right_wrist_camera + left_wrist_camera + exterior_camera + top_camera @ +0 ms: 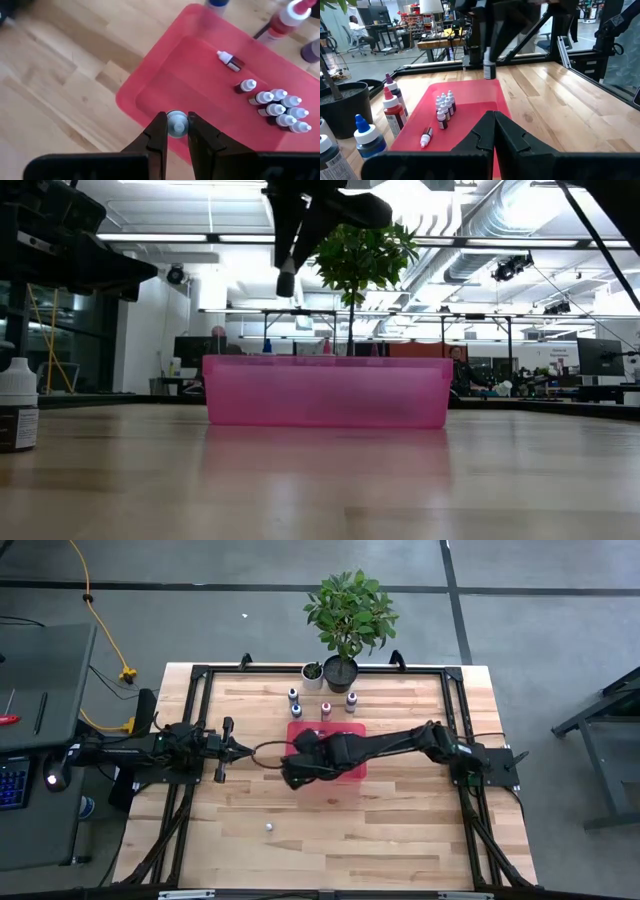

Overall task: Pick & Place food coloring
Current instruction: Put the small green food coloring bottle into the pink container

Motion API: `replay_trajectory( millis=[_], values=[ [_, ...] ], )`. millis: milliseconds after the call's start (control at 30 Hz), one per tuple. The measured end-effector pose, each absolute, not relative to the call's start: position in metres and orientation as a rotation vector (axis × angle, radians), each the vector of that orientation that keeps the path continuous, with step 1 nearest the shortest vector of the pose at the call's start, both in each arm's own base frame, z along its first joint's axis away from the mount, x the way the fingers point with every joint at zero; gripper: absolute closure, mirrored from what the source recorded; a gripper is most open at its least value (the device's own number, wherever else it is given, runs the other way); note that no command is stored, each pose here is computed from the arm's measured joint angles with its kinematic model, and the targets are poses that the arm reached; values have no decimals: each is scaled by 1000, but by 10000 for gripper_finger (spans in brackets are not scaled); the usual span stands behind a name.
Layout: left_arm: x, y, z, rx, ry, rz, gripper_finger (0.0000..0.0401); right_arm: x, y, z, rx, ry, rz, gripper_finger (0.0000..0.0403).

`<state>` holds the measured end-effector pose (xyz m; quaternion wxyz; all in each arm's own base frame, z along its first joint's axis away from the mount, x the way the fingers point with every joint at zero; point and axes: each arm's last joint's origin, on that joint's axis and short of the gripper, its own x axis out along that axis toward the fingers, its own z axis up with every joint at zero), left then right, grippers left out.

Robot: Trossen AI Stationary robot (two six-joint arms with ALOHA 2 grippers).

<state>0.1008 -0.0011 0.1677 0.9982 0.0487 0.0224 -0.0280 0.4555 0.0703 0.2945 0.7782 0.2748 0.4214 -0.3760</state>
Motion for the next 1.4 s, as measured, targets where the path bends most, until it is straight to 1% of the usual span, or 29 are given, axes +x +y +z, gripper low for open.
replay_trajectory(
  millis=[200, 367, 500, 667, 867, 1000, 1400],
  values=[
    [101, -1, 168, 97, 45, -56, 401, 461, 56, 297, 661, 869, -828, 358],
    [101, -1, 168, 97, 45, -56, 401, 460, 36, 293, 695, 894, -873, 358],
    [101, -1, 168, 97, 45, -56, 401, 461, 21, 274, 722, 959, -910, 358],
    [101, -1, 168, 97, 45, -56, 401, 463, 6, 239, 779, 1021, -939, 358],
    [101, -1, 168, 97, 44, -56, 401, 468, -8, 205, 838, 996, -922, 358],
    [101, -1, 168, 98, 45, -56, 401, 468, -16, 192, 855, 980, -946, 358],
    [101, -1, 168, 97, 45, -56, 401, 464, -38, 189, 803, 916, -1071, 356]
  ],
)
